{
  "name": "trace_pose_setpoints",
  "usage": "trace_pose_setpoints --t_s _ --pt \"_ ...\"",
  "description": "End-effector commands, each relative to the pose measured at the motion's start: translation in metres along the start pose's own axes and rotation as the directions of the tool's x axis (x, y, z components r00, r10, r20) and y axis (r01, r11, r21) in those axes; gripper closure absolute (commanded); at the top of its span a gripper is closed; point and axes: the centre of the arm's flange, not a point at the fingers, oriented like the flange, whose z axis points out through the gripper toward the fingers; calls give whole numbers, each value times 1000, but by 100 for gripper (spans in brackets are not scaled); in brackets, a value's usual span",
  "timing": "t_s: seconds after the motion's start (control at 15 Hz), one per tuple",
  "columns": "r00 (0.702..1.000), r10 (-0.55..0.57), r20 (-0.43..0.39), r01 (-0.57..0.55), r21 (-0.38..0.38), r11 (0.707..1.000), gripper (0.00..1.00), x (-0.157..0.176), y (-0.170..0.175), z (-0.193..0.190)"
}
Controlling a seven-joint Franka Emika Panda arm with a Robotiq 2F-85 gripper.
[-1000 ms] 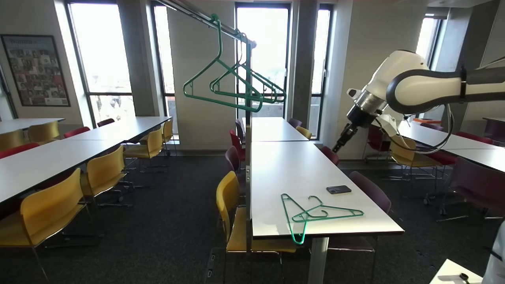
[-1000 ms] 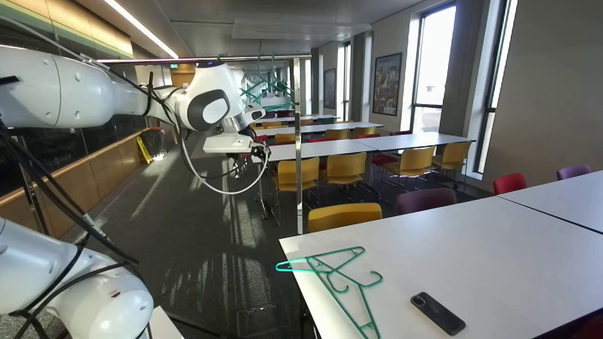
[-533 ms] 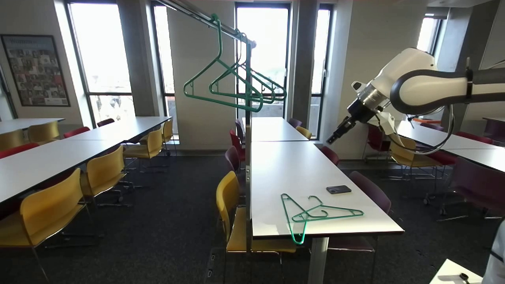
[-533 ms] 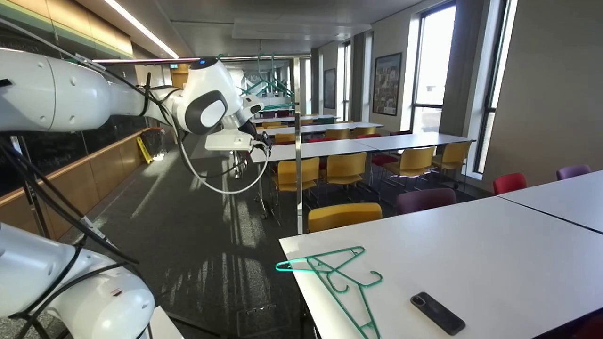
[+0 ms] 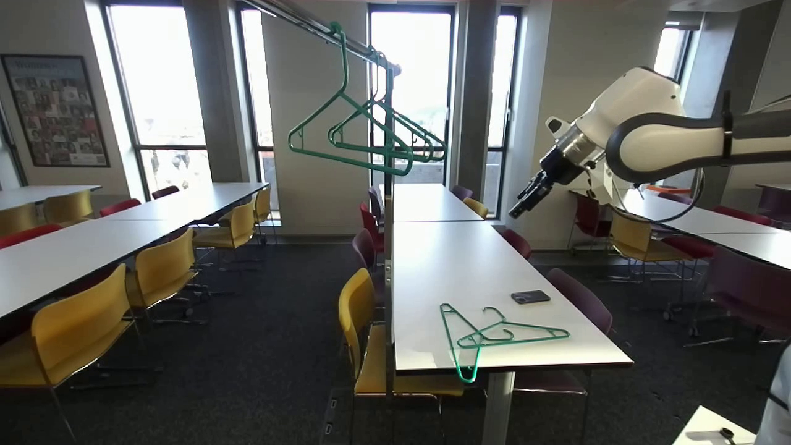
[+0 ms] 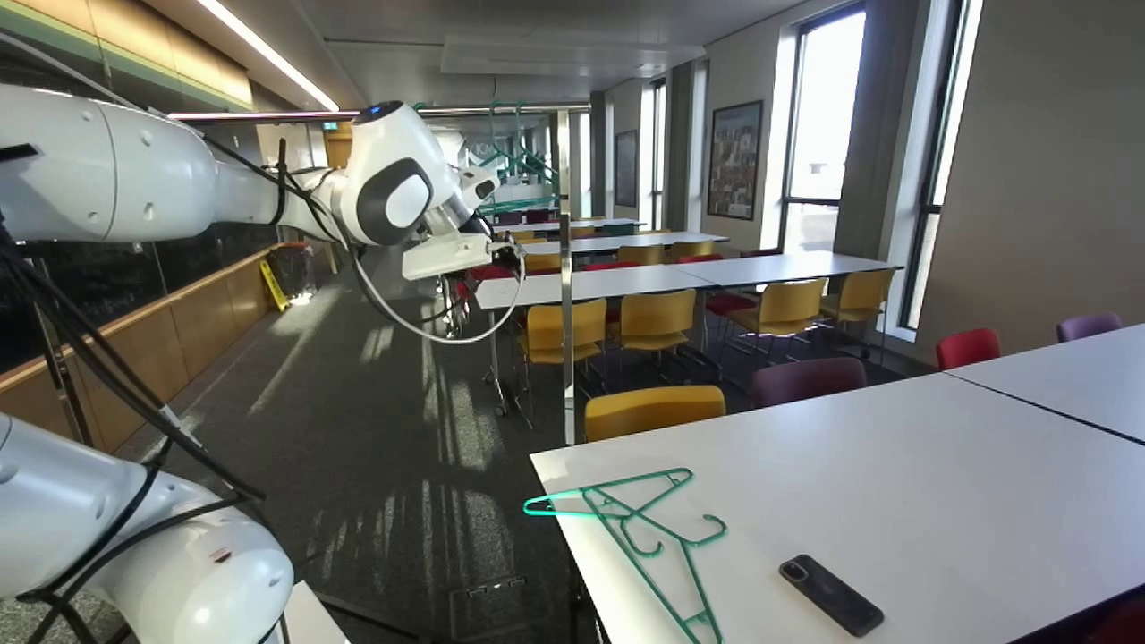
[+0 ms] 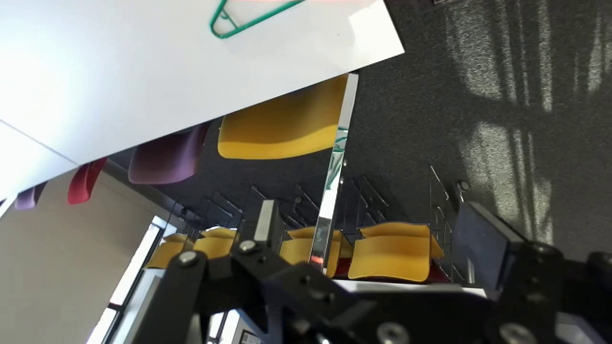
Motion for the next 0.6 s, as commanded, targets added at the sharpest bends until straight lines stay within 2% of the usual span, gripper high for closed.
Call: trace_pose_setpoints --t_s 0.0,0.2,0.53 --pt "986 -158 -54 153 -80 985 0 56 17 -6" --pt "971 -209 -117 199 -89 976 0 88 28 0" --pt "948 -227 -224 212 -91 973 0 133 34 15"
